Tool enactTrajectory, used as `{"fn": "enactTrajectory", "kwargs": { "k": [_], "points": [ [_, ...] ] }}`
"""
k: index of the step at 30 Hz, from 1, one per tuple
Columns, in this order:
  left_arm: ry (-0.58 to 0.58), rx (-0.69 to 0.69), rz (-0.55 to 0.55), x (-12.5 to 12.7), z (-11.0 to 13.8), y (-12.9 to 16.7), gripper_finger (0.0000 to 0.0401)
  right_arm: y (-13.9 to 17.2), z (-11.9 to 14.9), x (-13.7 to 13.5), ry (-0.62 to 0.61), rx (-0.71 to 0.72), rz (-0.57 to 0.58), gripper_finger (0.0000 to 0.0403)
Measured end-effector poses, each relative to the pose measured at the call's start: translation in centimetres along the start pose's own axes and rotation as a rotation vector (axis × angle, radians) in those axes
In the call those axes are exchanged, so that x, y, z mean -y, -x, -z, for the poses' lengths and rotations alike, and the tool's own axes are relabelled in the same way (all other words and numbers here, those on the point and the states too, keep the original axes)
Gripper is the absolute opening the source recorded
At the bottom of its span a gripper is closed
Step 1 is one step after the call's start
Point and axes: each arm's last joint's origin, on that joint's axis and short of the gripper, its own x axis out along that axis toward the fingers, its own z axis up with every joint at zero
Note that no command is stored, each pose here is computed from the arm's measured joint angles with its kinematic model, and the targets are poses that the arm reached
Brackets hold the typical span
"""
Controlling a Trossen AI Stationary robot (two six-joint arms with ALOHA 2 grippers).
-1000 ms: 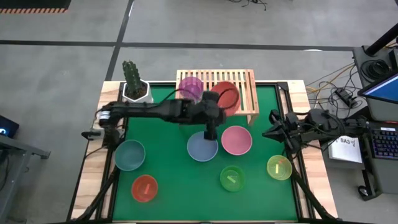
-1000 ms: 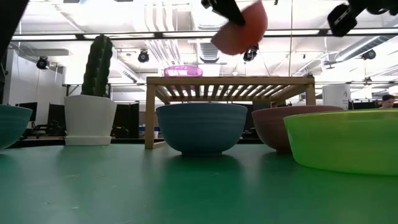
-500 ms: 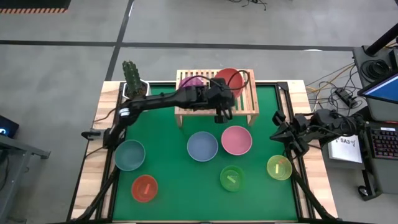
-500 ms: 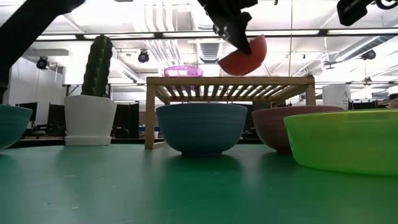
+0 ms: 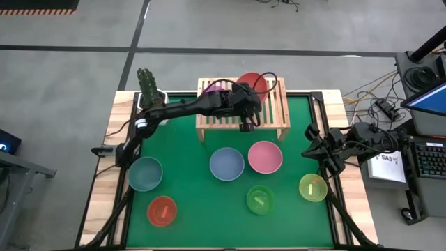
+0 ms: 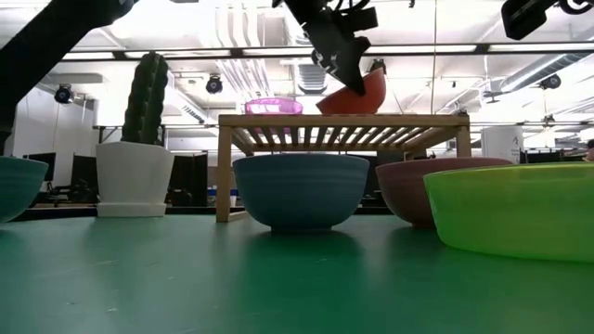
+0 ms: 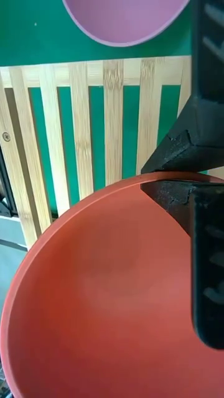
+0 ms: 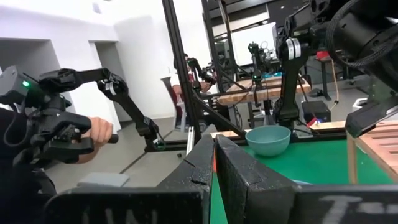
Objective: Place and stack bowls onto a shelf
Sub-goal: Put the orange bowl on the shelf
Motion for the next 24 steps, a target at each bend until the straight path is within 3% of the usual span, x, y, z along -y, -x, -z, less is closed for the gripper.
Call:
{"fn": "enactTrajectory", "kwargs": {
  "k": [10,24],
  "points": [
    [0.002,0.000,0.004,-0.16,0.08,-0.09,0.0006,0.00,0.00,0.01,0.001,0.001,0.003,0.0009],
    [0.002,-0.003,0.005,-0.29,0.01,0.14,0.0095,0.00,0.00,0.01,-0.001,0.000,0.003,0.0009]
  ]
}}
